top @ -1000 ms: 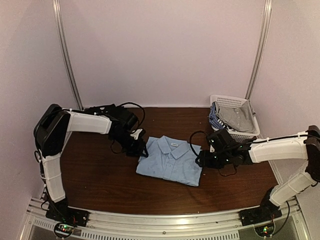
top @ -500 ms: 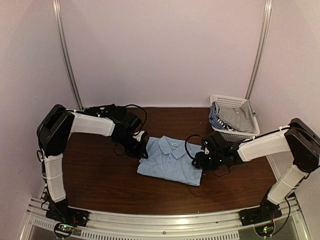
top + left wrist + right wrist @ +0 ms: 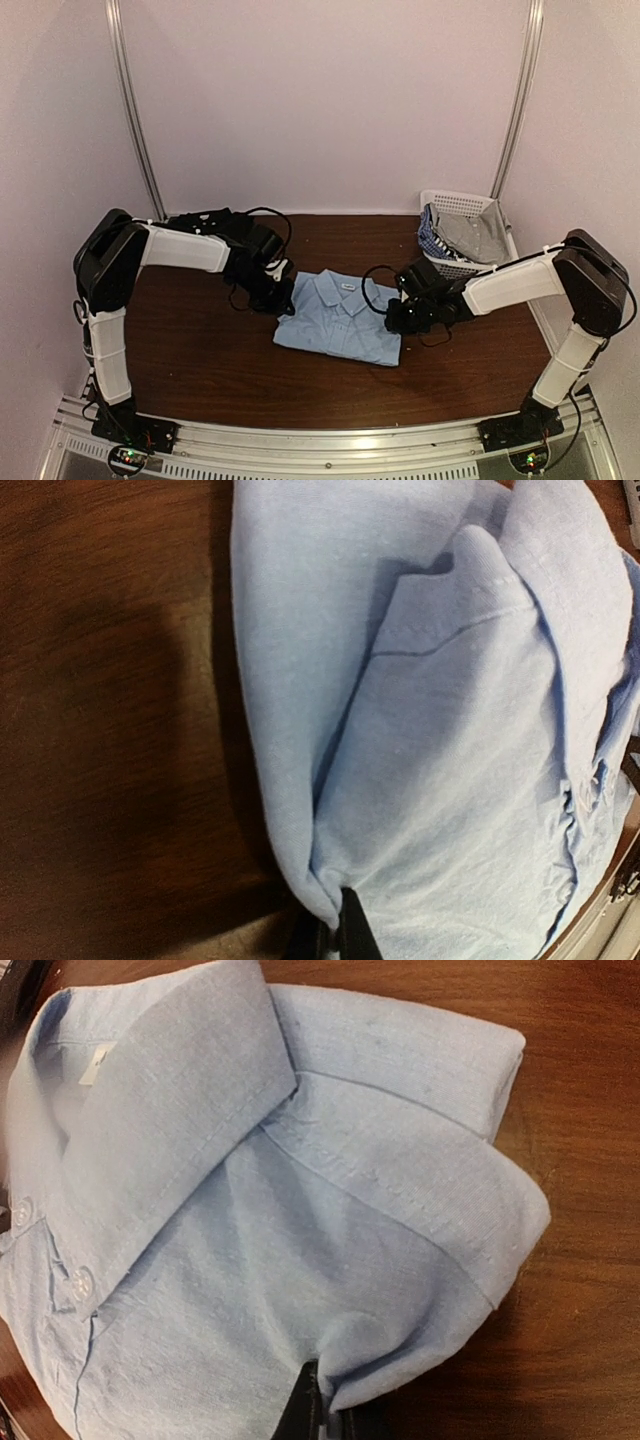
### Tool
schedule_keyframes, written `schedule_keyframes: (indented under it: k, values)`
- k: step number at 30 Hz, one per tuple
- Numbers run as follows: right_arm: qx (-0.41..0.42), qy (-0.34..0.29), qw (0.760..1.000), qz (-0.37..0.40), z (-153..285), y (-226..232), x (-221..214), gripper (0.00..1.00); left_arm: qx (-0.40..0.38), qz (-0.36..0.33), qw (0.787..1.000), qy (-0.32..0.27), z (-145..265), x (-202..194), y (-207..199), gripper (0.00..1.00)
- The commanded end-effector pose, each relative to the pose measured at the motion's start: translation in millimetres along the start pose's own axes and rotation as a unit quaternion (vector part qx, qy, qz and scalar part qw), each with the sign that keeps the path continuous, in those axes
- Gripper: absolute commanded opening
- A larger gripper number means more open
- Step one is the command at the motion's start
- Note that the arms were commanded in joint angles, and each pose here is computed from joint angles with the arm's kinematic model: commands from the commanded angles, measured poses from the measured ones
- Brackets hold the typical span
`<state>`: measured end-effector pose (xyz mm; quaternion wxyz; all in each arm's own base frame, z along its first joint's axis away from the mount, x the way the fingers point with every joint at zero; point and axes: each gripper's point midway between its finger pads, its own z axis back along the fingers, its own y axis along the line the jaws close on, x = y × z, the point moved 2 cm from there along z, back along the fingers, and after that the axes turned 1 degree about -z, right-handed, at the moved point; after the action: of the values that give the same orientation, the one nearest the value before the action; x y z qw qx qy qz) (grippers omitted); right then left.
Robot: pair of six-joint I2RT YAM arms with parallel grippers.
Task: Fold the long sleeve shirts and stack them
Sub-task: Adjust the square-folded shirt at the center of the board, then move the square-folded shirt to the center of the board.
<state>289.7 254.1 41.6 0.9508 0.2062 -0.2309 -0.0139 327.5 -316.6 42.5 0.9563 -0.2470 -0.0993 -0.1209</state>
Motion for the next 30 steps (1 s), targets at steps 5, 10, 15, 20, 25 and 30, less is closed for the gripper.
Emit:
schedule_keyframes:
  k: [5, 10, 15, 20, 25, 30]
  values:
    - [-0.038, 0.000, 0.999, 0.016, 3.7, -16.1, -3.2, 0.00, -0.014, 0.000, 0.999, -0.029, 13.1, -8.4, -18.8, 0.00]
    - [-0.052, -0.001, 0.998, 0.016, 14.7, -31.8, -10.5, 0.00, 0.016, 0.024, 0.997, -0.065, 34.0, -10.6, -9.0, 0.23]
    - [-0.053, 0.008, 0.998, 0.022, 16.5, -34.7, -14.3, 0.00, 0.057, 0.053, 0.988, -0.134, 68.5, 24.3, 14.8, 0.45]
    - [-0.050, 0.003, 0.998, 0.022, 22.9, -34.8, -13.5, 0.00, 0.105, 0.111, 0.967, -0.204, 107.0, 78.8, 76.8, 0.43]
    - [-0.049, 0.002, 0.998, 0.024, 24.9, -35.3, -13.9, 0.00, 0.117, 0.164, 0.947, -0.249, 122.2, 131.9, 128.7, 0.42]
    - [-0.044, 0.000, 0.999, 0.025, 26.4, -33.1, -12.0, 0.00, 0.109, 0.222, 0.934, -0.259, 114.7, 153.9, 153.0, 0.43]
